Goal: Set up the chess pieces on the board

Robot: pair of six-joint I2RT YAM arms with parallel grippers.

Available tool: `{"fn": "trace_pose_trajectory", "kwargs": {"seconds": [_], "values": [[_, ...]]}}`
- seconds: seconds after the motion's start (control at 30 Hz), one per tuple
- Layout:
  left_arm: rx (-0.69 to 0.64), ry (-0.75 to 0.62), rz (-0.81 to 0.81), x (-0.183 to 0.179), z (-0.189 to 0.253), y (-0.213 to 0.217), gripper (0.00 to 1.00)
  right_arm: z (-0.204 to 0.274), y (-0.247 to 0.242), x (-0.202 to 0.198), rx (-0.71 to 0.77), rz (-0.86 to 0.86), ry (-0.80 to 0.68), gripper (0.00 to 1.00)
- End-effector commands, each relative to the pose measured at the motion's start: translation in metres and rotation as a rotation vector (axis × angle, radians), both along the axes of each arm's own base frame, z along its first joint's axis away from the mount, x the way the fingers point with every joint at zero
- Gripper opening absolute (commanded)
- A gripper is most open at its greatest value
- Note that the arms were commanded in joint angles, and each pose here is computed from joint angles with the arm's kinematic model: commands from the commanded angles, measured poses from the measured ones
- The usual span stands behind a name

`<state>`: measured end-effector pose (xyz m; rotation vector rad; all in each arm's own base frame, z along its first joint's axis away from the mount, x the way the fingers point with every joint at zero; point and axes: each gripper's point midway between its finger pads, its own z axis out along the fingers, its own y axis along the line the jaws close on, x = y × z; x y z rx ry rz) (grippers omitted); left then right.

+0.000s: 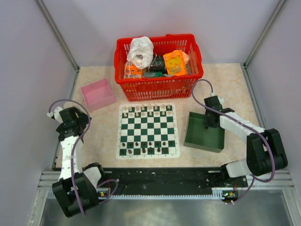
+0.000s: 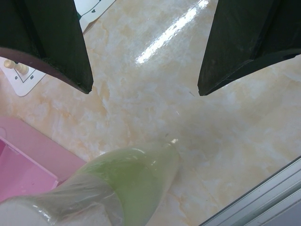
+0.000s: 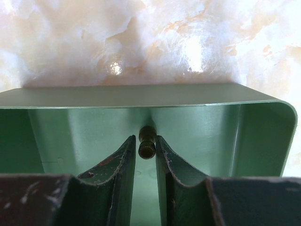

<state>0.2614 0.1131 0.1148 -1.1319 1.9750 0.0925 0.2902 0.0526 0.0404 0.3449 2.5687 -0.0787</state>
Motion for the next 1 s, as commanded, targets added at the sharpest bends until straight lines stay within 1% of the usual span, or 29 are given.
{"fn": "trace_pose_trajectory", "kwargs": {"seconds": [0.0,0.17,0.23,0.37,0.47,0.67,0.77,0.87,0.97], "values": [[0.019,-0.038,0.003,0.006,0.006,0.004,0.99,0.013,0.001,0.010,0.015,-0.001,-0.032,0.23],[0.018,-0.037,0.006,0.005,0.005,0.004,0.99,0.016,0.002,0.008,0.023,0.002,-0.037,0.16],[0.018,-0.039,0.005,0.006,0.006,0.004,0.99,0.020,0.002,0.007,0.030,0.005,-0.041,0.11],[0.013,-0.039,0.002,0.006,0.006,0.004,0.99,0.035,0.004,0.005,0.038,0.018,-0.066,0.07],[0.007,-0.048,-0.002,0.008,0.006,0.002,0.99,0.059,0.014,0.001,0.072,0.049,-0.116,0.07],[0.005,-0.047,-0.003,0.006,0.006,0.001,0.99,0.099,0.047,-0.020,0.101,0.168,-0.183,0.06],[0.003,-0.056,-0.007,0.006,0.007,0.000,0.99,0.111,0.072,-0.036,0.154,0.249,-0.200,0.06],[0.001,-0.066,-0.008,0.006,0.009,-0.001,0.99,0.115,0.105,-0.055,0.220,0.328,-0.214,0.06],[0.001,-0.071,-0.010,0.005,0.011,-0.002,0.99,0.107,0.134,-0.074,0.239,0.392,-0.191,0.05]]}}
